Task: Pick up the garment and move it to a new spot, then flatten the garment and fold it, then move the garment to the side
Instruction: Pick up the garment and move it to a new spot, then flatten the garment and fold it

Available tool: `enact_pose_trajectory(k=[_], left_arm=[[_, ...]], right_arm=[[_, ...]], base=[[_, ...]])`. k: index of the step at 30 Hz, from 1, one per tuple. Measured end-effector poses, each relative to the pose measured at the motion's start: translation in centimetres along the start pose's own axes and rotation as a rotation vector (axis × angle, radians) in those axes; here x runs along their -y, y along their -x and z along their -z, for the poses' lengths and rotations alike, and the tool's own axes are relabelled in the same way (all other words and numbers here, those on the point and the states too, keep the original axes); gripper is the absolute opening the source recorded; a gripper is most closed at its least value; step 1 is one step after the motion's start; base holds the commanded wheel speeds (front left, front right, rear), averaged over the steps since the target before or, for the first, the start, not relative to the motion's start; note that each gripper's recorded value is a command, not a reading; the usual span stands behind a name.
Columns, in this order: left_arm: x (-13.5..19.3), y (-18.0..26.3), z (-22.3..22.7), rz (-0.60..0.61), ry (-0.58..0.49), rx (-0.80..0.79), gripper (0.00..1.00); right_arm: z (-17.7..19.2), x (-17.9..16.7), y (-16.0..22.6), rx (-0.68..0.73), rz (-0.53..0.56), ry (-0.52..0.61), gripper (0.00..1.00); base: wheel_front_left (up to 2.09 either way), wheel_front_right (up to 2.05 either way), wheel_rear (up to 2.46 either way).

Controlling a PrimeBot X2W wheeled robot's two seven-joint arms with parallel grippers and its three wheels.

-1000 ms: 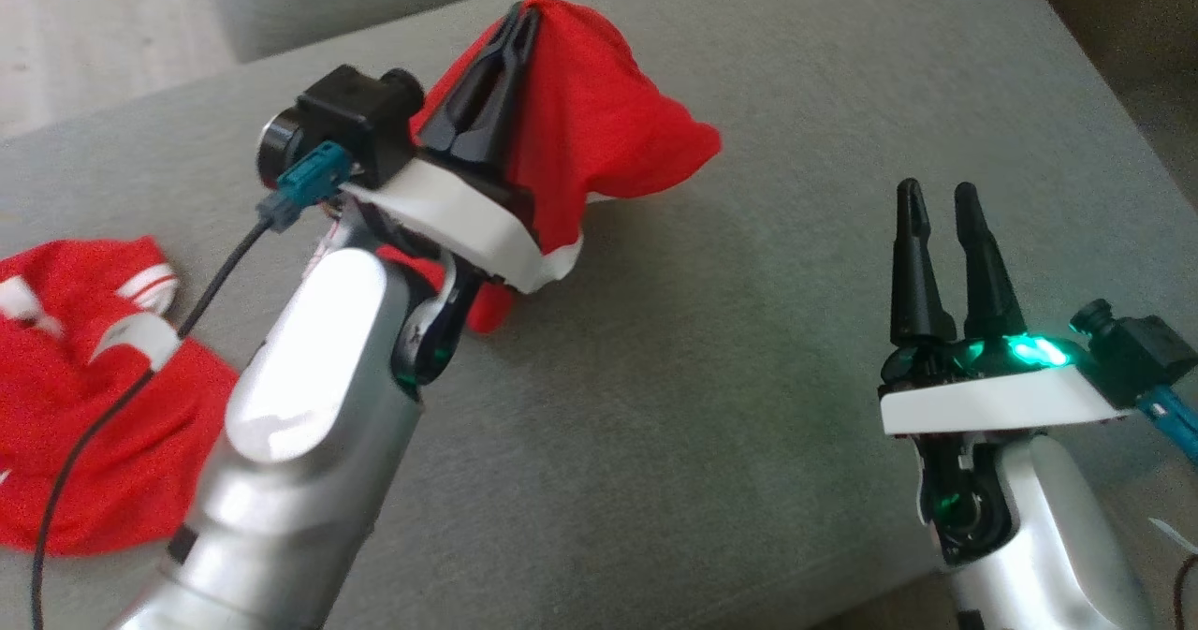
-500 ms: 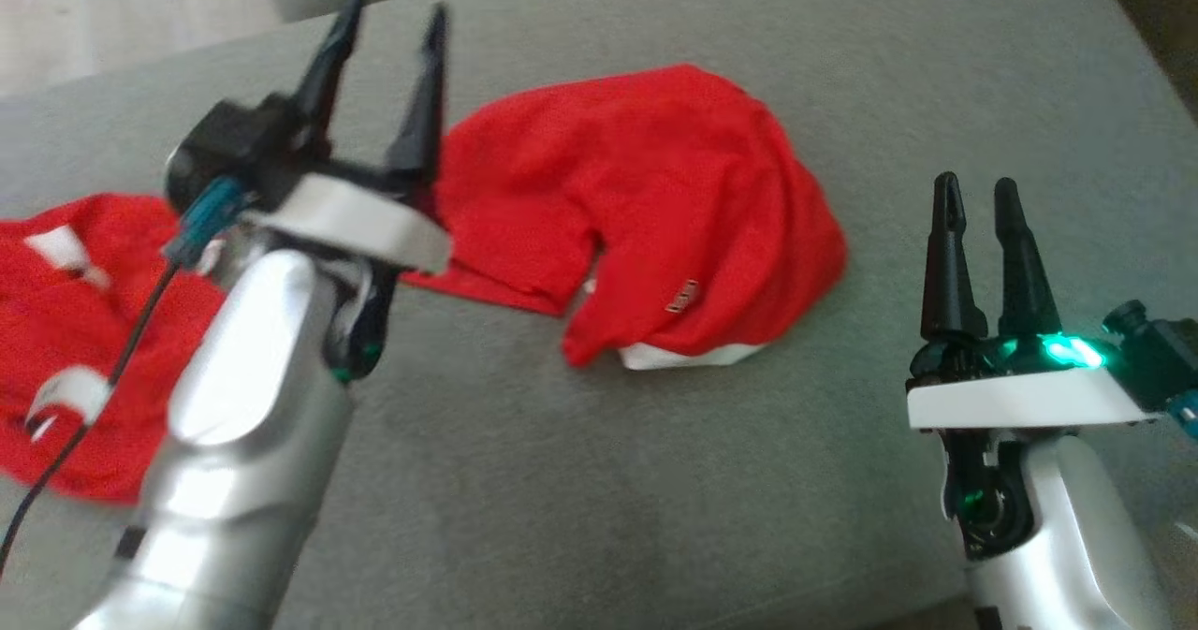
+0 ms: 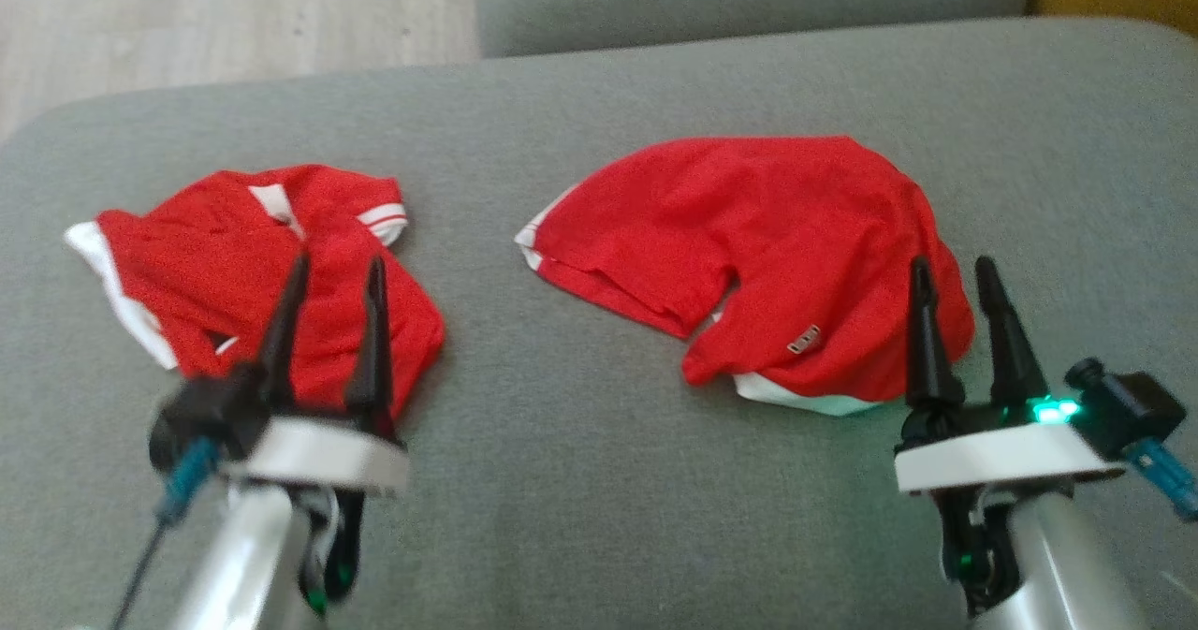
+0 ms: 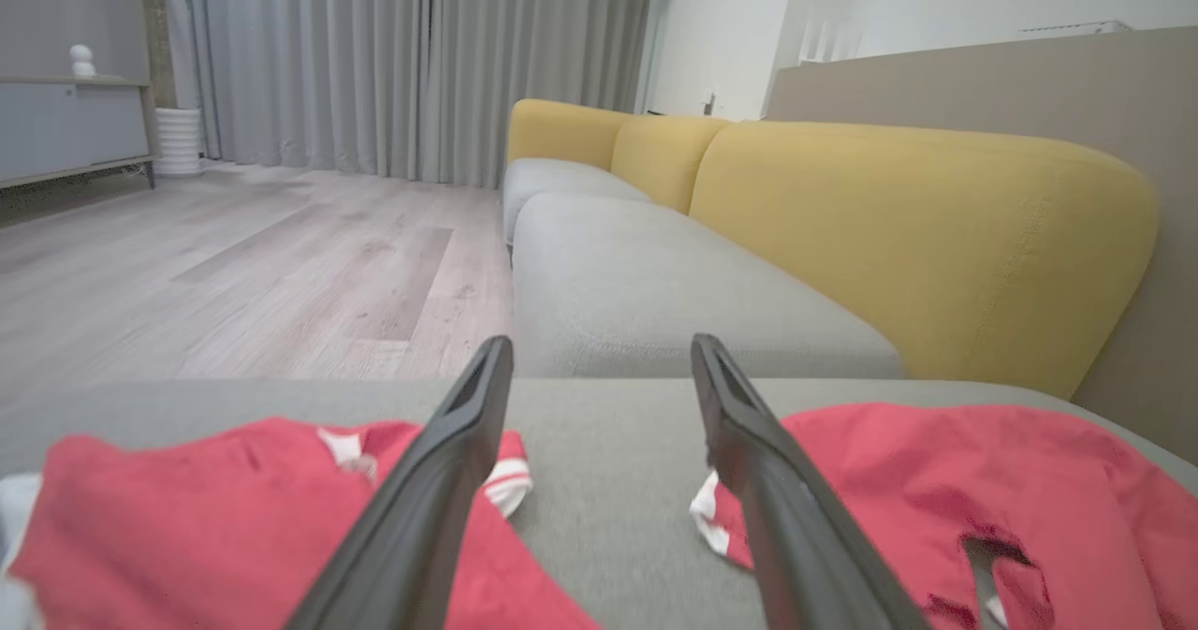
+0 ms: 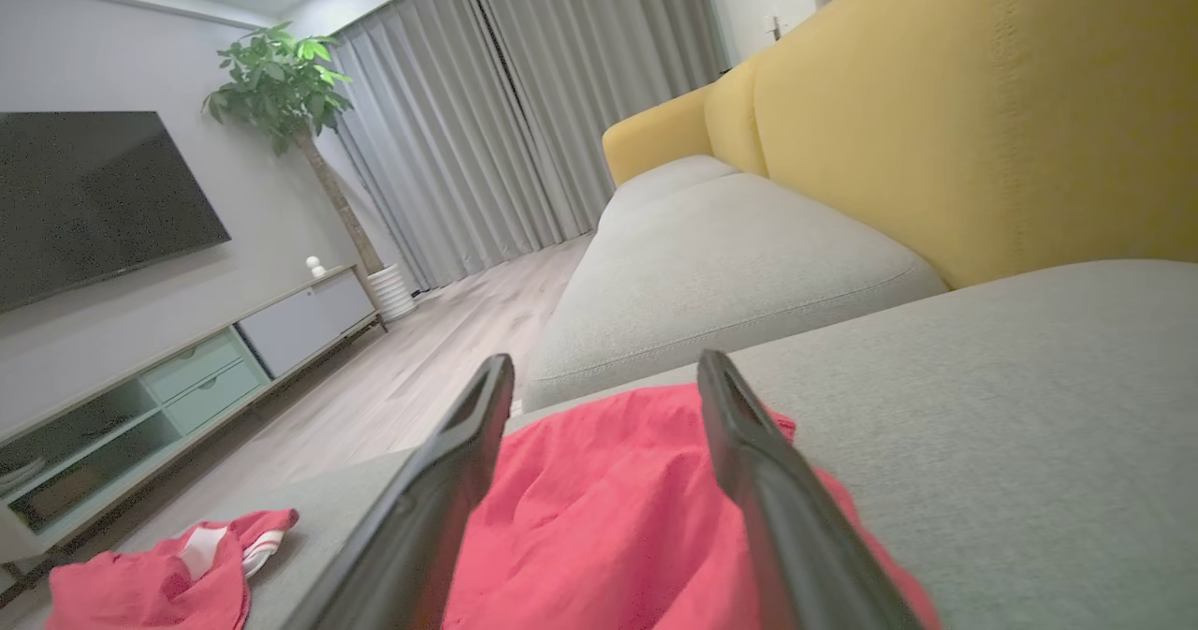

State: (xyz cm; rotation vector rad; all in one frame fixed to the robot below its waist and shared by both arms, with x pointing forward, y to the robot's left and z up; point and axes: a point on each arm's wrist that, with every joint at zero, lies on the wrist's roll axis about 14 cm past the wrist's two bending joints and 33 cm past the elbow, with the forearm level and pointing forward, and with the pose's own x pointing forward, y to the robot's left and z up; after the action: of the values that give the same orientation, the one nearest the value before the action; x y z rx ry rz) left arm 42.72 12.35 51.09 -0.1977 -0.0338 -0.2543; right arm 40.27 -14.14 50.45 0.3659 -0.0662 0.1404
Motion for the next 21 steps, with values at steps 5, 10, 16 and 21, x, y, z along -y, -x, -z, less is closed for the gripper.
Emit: enact_pose_trajectory(k=[5,10,16,21], left_arm=[[0.0,3.9,2.4,-0.064,0.042,-0.056,1.00],[0.3,4.2,1.0,-0.076,0.062,-0.007,1.00],[-0.2,4.3,0.9,-0.092,0.063,0.002,1.00],[-0.7,4.4,1.3,-0.106,0.067,-0.007,1.00]], right_arm=[[1.3,-1.5,0.5,-0.041,-0.042,0.007,1.00],[1.8,-2.8,0.5,-0.057,-0.087,0.034,1.00],[5.3,-4.7,0.8,-0.166,-0.171,0.132,1.00],[8.4,-5.6,0.5,-0.291,-0.229,0.213,1.00]], base=[[0.00,0.00,0.00],[0.00,0.00,0.00],[0.00,0.00,0.00],[0.00,0.00,0.00]])
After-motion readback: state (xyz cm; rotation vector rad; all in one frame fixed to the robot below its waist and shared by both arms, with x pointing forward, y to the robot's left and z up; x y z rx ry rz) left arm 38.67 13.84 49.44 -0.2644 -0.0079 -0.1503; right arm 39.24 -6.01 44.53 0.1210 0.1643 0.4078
